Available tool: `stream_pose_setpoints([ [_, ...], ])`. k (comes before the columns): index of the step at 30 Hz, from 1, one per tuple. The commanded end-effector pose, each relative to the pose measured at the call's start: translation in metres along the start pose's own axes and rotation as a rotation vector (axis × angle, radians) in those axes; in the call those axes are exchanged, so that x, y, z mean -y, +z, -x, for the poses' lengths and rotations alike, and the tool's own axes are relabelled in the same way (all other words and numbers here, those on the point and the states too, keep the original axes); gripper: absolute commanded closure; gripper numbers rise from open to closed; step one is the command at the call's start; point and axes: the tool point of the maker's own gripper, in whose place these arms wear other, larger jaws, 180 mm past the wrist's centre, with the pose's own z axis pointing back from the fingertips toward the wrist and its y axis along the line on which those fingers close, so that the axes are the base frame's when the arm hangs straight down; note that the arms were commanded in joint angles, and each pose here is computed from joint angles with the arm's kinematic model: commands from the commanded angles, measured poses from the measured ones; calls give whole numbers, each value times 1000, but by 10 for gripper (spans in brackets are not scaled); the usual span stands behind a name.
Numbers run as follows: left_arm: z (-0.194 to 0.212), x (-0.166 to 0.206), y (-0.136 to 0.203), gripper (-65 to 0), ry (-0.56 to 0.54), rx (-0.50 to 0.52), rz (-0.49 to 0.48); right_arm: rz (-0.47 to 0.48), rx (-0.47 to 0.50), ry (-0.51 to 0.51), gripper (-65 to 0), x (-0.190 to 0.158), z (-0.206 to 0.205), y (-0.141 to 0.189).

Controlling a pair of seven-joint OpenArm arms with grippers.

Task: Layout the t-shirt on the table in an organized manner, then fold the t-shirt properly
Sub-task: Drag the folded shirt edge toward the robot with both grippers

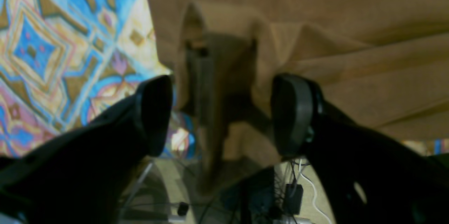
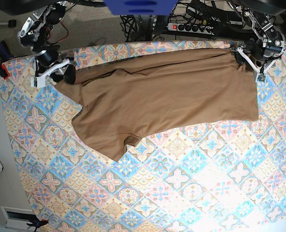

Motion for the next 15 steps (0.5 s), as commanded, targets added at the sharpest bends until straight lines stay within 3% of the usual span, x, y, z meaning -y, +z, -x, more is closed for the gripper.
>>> stream_pose_setpoints([
  [1, -17, -4, 4, -425, -2, 47, -17, -2, 32, 13, -304, 0, -9, 2],
  [15, -45, -12, 7, -425, 2, 113, -39, 2, 41, 16, -304, 0, -11, 4],
])
